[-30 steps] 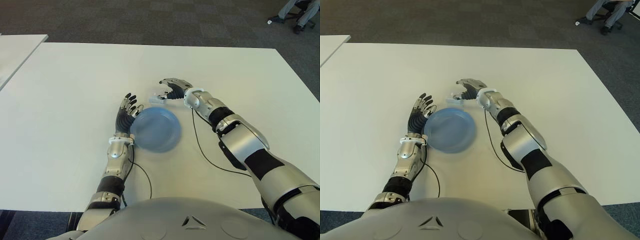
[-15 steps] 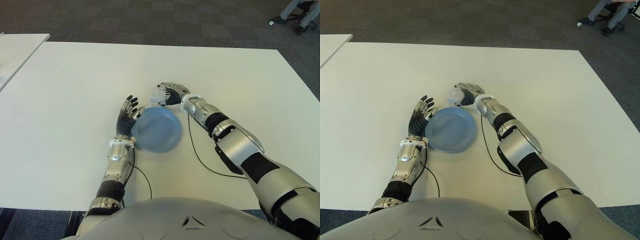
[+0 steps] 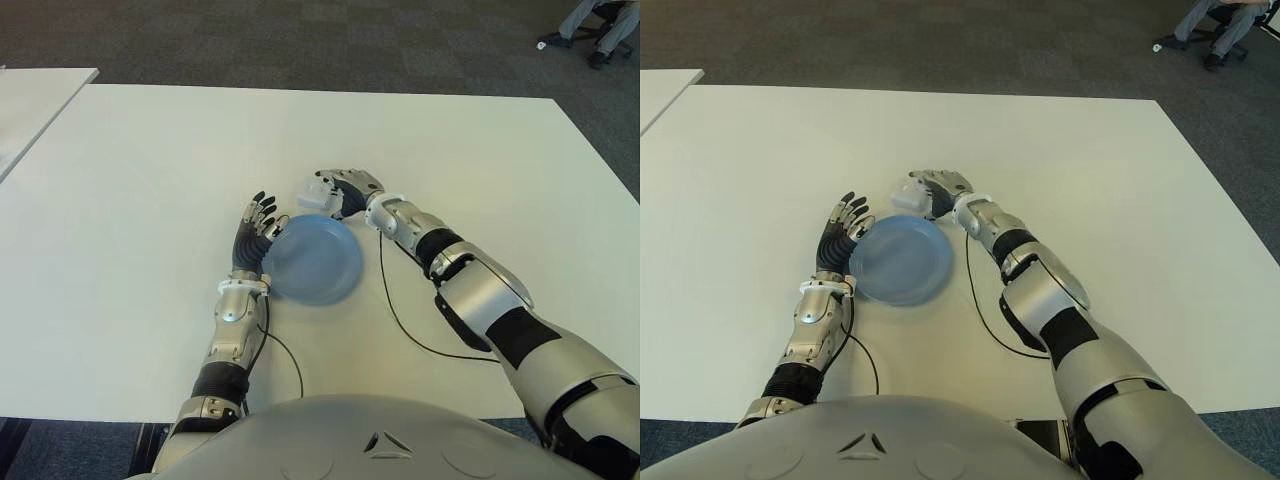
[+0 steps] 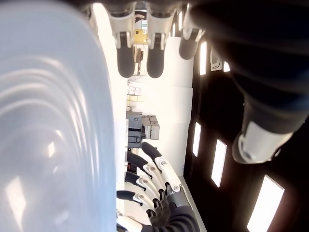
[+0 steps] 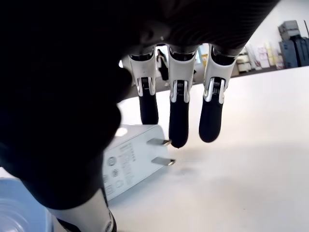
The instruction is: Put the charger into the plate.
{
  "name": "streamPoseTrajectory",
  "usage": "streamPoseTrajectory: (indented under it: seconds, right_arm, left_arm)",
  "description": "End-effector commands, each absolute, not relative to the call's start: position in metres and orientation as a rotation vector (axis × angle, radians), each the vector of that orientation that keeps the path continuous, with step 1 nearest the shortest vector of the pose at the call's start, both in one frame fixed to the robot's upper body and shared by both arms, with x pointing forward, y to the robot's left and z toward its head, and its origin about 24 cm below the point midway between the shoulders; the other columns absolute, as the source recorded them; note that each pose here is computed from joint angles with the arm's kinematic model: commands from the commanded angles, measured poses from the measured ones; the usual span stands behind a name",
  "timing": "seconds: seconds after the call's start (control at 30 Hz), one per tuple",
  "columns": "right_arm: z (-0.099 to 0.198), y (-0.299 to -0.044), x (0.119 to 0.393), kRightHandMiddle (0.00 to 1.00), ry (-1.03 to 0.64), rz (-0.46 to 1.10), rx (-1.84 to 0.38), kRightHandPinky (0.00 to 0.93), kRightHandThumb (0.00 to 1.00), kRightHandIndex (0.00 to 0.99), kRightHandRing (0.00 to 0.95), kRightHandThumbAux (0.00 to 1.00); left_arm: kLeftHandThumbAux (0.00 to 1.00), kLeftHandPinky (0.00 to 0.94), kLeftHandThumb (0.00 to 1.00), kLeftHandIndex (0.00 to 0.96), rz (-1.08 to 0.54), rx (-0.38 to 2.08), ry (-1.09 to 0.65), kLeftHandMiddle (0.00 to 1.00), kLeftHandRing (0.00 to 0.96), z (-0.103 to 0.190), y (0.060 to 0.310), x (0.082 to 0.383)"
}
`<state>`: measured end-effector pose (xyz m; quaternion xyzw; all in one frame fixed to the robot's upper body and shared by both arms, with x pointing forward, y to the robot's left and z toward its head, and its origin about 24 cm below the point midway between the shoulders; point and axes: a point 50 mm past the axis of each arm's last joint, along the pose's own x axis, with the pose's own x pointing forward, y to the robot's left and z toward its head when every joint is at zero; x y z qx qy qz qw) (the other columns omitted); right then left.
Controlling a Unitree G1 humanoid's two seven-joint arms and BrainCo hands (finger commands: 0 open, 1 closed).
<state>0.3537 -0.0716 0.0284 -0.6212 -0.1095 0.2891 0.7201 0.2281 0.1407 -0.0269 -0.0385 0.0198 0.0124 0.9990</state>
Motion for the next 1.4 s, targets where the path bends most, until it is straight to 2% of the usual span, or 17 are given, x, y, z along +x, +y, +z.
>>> streamPoseTrajectory:
  seconds: [0.03, 0.23, 0.37, 0.53, 1.07, 1.4]
  right_arm:
    - [0.016, -0.076, 0.346, 0.292, -0.248, 0.683, -1.425, 0.388, 0.062, 0.052, 0.349, 0.896]
    - [0.011, -0.078, 0.341, 0.314, -0.298, 0.715, -1.478, 0.387, 0.041, 0.054, 0.370, 0.886]
    - [0.006, -0.082, 0.337, 0.269, -0.295, 0.740, -1.497, 0.338, 0.010, 0.046, 0.326, 0.864]
    - [0.003, -0.084, 0.335, 0.254, -0.290, 0.745, -1.495, 0.331, 0.001, 0.047, 0.310, 0.863]
    - [0.001, -0.095, 0.334, 0.393, -0.265, 0.745, -1.488, 0.421, 0.000, 0.087, 0.434, 0.884]
    - [0.003, -0.097, 0.336, 0.416, -0.263, 0.745, -1.504, 0.431, 0.000, 0.085, 0.456, 0.882]
  left_arm:
    - [0.588, 0.149, 0.000, 0.087, 0.026, -0.081, 0.120, 0.160, 0.147, -0.040, 0.142, 0.218]
    - [0.584, 0.141, 0.000, 0.086, 0.026, -0.078, 0.122, 0.159, 0.146, -0.040, 0.143, 0.219]
    - [0.580, 0.153, 0.000, 0.077, 0.026, -0.080, 0.123, 0.156, 0.146, -0.039, 0.144, 0.219]
    - [0.580, 0.145, 0.000, 0.076, 0.025, -0.082, 0.125, 0.155, 0.145, -0.040, 0.145, 0.218]
    - [0.595, 0.160, 0.000, 0.082, 0.033, -0.090, 0.127, 0.156, 0.150, -0.041, 0.147, 0.218]
    - [0.597, 0.168, 0.000, 0.086, 0.033, -0.094, 0.127, 0.161, 0.156, -0.041, 0.147, 0.218]
